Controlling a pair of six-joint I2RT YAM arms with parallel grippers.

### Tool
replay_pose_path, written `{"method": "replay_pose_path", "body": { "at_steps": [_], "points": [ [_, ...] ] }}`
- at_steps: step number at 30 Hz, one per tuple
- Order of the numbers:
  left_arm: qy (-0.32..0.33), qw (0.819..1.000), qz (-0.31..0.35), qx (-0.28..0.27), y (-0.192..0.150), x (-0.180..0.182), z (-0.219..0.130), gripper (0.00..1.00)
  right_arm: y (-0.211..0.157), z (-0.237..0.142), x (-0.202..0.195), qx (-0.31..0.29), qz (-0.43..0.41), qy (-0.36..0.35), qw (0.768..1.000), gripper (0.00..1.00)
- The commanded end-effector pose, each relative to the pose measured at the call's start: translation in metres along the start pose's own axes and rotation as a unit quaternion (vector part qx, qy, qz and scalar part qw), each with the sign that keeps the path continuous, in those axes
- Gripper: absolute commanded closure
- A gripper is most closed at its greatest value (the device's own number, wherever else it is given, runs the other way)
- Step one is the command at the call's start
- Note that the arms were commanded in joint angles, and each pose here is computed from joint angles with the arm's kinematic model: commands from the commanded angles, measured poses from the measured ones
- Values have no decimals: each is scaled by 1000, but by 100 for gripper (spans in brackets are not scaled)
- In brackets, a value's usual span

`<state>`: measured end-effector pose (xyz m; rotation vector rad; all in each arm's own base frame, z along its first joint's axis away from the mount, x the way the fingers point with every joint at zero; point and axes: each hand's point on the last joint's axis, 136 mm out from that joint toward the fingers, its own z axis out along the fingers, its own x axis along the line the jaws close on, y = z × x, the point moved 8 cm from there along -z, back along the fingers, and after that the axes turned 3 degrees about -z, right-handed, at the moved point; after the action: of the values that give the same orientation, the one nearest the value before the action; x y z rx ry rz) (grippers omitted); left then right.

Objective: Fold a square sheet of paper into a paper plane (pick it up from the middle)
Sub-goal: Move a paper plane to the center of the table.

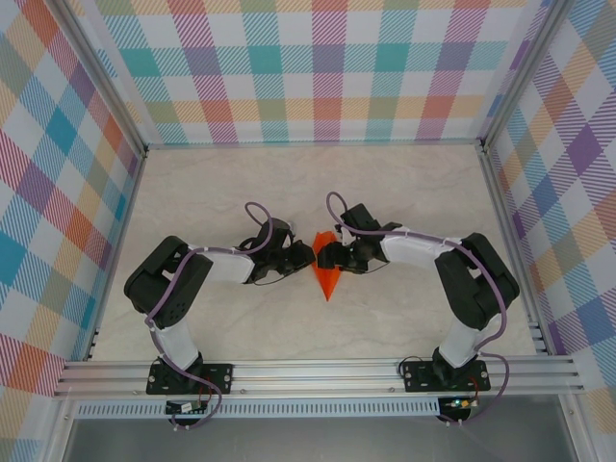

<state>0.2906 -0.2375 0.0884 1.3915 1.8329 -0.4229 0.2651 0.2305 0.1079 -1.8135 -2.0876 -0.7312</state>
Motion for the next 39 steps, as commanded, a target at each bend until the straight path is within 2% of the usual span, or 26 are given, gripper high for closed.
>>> {"method": "replay_pose_path", "body": {
  "at_steps": [1, 12, 21, 32, 39],
  "points": [
    [0, 1000, -1, 1, 3, 1, -1, 86, -9, -9, 9, 8, 10, 26, 1000, 32],
    [-4, 1000, -4, 4, 1, 2, 0, 89, -14, -7, 19, 21, 29, 61, 997, 38],
    [-6, 1000, -4, 4, 1, 1, 0, 89, -18, 4, 21, 20, 11, 5, 1000, 42],
    [-7, 1000, -5, 3, 1, 1, -1, 91, -12, 13, 22, 9, 11, -38, 999, 55],
    [-5, 1000, -4, 5, 1, 1, -1, 91, -9, 12, 25, 1, 11, -59, 998, 57]
  ]
}}
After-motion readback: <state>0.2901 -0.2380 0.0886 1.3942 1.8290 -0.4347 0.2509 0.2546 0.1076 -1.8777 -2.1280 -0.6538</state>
